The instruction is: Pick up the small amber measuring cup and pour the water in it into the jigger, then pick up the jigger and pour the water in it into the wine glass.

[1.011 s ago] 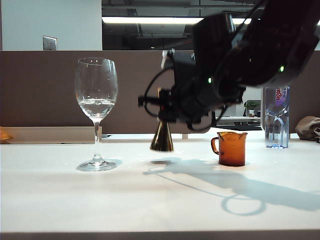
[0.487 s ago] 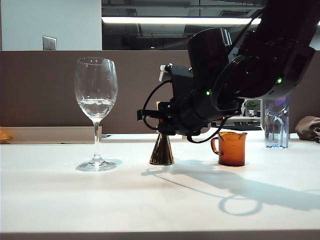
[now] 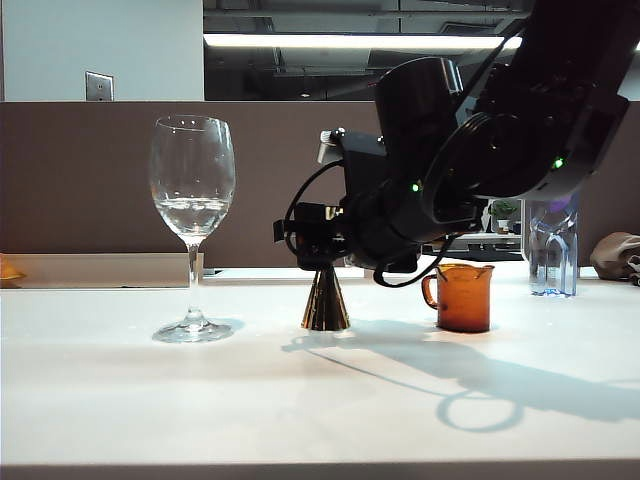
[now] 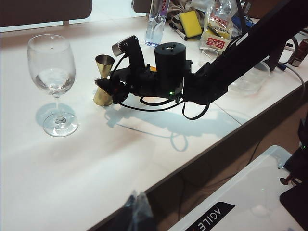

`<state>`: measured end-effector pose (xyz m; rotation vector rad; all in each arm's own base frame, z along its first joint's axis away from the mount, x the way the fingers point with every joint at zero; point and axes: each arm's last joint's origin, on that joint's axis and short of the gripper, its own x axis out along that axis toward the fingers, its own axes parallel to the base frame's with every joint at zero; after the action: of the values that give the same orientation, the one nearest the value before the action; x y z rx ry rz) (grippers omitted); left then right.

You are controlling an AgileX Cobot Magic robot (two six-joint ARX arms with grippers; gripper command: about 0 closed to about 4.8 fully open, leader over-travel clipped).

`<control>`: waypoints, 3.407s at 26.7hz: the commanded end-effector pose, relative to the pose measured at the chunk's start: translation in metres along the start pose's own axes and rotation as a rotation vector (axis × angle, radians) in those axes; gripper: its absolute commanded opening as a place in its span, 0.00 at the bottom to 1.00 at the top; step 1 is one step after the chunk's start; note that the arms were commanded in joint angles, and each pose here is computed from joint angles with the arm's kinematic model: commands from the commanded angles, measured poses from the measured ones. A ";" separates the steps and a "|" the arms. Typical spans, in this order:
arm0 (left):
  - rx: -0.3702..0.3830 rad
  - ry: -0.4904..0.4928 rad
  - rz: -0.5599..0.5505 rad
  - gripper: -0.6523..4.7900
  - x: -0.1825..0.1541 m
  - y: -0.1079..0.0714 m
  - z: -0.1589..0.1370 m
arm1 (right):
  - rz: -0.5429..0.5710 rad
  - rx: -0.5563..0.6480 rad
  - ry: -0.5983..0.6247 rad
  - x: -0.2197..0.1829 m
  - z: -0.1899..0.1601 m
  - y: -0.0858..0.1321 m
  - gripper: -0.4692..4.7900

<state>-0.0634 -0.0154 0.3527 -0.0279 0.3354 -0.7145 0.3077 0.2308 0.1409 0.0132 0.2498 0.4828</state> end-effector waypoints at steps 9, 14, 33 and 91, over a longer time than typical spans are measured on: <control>0.009 -0.012 -0.001 0.12 0.000 0.000 0.002 | -0.059 -0.022 0.007 -0.019 0.019 0.012 0.74; 0.008 -0.012 -0.001 0.12 0.000 0.000 0.002 | -0.080 -0.024 0.007 -0.042 0.023 0.007 0.74; 0.008 -0.012 -0.001 0.12 0.000 0.000 0.002 | -0.193 -0.118 0.053 -0.195 0.034 -0.051 0.09; 0.009 -0.012 -0.001 0.12 0.000 0.000 0.002 | -0.407 -0.086 -0.499 -0.297 -0.007 -0.086 0.09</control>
<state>-0.0634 -0.0154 0.3528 -0.0278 0.3351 -0.7145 0.0915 0.0181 0.1991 -0.0045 -0.2411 0.0821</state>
